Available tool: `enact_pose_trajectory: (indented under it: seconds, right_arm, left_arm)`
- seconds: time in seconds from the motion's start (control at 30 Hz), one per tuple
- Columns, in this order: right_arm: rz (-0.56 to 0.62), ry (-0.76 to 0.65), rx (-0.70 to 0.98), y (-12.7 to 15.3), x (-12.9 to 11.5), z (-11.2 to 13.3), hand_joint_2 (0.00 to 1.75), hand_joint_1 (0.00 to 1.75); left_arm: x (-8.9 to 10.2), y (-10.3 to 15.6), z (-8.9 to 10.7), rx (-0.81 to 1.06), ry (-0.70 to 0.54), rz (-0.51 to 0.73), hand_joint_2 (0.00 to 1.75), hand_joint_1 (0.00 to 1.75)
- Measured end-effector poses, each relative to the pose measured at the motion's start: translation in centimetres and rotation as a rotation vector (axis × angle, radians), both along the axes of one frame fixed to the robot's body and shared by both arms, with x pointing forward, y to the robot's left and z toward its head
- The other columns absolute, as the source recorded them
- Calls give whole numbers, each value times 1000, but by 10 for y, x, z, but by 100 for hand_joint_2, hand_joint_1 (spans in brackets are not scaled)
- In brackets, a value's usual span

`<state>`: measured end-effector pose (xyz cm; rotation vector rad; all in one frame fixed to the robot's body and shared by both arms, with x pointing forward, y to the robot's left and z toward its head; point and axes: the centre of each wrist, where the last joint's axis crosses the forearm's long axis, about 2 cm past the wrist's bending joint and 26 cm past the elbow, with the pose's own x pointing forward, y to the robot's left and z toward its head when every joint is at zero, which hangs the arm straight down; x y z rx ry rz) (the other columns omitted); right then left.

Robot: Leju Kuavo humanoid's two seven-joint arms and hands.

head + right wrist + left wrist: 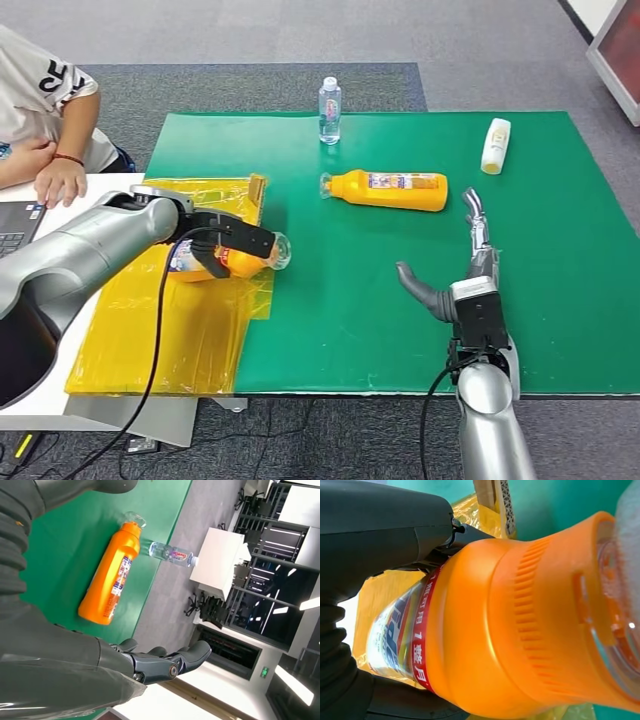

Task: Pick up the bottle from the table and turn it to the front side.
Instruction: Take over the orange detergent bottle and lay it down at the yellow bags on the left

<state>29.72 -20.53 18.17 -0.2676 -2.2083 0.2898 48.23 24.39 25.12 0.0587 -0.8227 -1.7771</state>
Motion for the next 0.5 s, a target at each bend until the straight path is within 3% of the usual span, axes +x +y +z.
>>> enact_pose_trajectory:
  seconds: [0.27, 0.4, 0.5]
  right_arm:
    - [-1, 1, -7, 0, 0, 0, 175, 0]
    - [2, -1, -8, 1, 0, 1, 175, 0]
    - [3, -3, -8, 2, 1, 2, 175, 0]
  left_arm:
    - [0, -2, -4, -22, -10, 3, 175, 173]
    - [-1, -2, -6, -26, -12, 7, 175, 0]
    - [-1, -1, -6, -42, -14, 5, 175, 0]
